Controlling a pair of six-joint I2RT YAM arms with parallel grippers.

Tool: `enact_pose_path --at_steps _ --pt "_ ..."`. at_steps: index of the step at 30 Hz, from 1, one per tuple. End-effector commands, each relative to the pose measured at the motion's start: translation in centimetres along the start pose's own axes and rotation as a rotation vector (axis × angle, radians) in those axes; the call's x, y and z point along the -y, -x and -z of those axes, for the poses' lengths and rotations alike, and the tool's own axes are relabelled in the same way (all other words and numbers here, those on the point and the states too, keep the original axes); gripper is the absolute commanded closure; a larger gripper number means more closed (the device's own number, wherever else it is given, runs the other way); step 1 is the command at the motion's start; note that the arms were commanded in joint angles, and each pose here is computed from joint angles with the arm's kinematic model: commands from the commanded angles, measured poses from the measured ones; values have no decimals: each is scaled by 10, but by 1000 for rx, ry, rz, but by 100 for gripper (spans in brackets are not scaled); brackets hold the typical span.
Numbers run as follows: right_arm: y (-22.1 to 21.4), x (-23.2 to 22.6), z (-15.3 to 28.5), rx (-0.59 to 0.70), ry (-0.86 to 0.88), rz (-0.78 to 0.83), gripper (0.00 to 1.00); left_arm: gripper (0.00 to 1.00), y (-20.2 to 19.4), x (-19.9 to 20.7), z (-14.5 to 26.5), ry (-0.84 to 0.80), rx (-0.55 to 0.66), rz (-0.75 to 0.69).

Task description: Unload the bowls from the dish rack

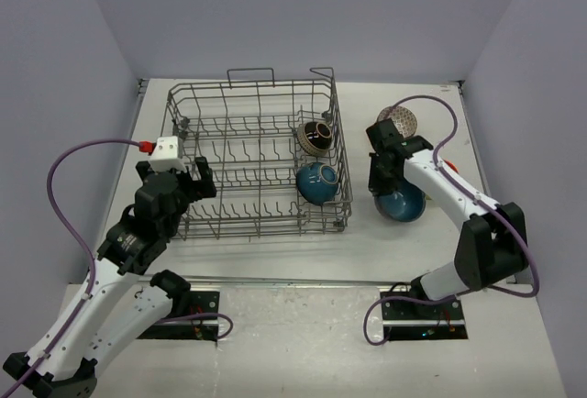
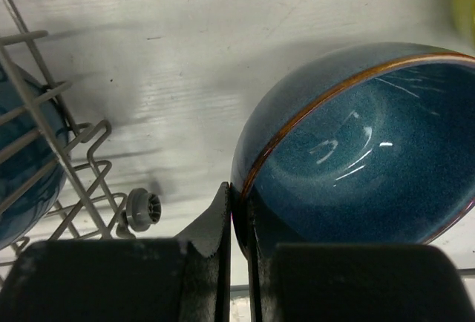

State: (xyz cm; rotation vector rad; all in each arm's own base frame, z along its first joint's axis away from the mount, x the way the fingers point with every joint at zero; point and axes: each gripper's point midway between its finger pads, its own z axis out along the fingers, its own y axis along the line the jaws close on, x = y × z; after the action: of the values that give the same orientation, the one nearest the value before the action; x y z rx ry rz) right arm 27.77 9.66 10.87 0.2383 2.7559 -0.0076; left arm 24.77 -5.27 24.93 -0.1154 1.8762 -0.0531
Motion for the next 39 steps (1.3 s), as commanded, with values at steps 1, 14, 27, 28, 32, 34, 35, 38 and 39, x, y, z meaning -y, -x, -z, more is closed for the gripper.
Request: enact_pose_path --at_steps 1,14,27,28,32,34,35,38,39 --pt "11 -4 -8 66 -32 -19 100 0 9 1 -2 1 36 27" --pt "5 -5 -18 41 -68 -2 75 0 6 1 -4 5 21 15" --pt "35 4 95 315 77 -39 32 0 1 85 -10 -321 -141 233" --pt "36 6 102 334 88 -45 30 0 4 109 -7 -437 -154 275" --pt "41 4 134 458 191 -41 19 0 -17 166 -19 -632 -315 439" --pt "46 -14 163 575 364 -10 1 0 -19 185 -26 -679 -353 520" --pt "40 -17 164 585 405 -1 1 0 -33 189 -39 -652 -398 536" --pt "33 -26 189 665 546 4 1 0 -46 204 -59 -625 -440 599" --pt "30 -31 194 667 590 14 1 0 -45 212 -60 -634 -449 628"
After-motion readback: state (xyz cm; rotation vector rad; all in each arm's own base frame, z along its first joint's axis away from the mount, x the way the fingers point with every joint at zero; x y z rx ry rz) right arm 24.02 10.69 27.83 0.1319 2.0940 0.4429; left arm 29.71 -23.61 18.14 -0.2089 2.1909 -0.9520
